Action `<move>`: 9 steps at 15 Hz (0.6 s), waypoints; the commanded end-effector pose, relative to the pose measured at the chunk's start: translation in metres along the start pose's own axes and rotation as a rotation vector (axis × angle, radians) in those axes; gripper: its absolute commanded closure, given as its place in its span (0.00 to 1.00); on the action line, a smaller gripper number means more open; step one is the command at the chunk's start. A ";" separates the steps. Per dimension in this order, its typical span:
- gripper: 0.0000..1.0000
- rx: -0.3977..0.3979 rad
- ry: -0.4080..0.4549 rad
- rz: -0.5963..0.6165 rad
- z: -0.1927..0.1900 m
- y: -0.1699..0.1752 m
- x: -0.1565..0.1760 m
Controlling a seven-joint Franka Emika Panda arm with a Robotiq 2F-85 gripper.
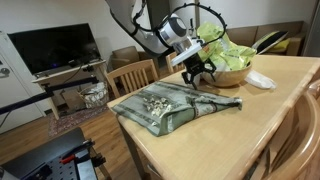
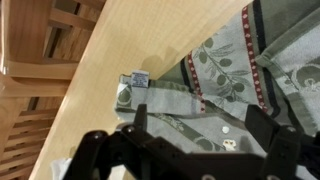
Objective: Fold up the right end of the cloth
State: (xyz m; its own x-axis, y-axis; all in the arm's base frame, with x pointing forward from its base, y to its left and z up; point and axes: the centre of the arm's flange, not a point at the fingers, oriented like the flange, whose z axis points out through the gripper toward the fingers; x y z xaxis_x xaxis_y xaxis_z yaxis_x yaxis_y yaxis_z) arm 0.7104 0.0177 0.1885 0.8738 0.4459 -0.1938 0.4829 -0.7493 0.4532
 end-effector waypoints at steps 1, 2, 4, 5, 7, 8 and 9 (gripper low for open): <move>0.00 -0.028 0.007 0.159 -0.001 0.008 0.015; 0.00 -0.028 0.003 0.202 -0.001 0.009 0.017; 0.00 -0.022 -0.006 0.281 -0.001 0.008 0.019; 0.00 -0.040 -0.011 0.320 0.000 0.007 0.020; 0.00 -0.072 -0.030 0.388 0.001 0.007 0.021; 0.00 -0.088 -0.037 0.432 0.001 0.006 0.022; 0.00 -0.116 -0.049 0.475 0.002 0.006 0.022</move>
State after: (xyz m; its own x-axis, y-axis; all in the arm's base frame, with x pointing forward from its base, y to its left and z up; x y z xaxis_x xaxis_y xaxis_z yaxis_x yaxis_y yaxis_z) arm 0.7245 0.0166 0.1850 0.9882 0.1517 -0.0214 0.1393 -0.8315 0.5378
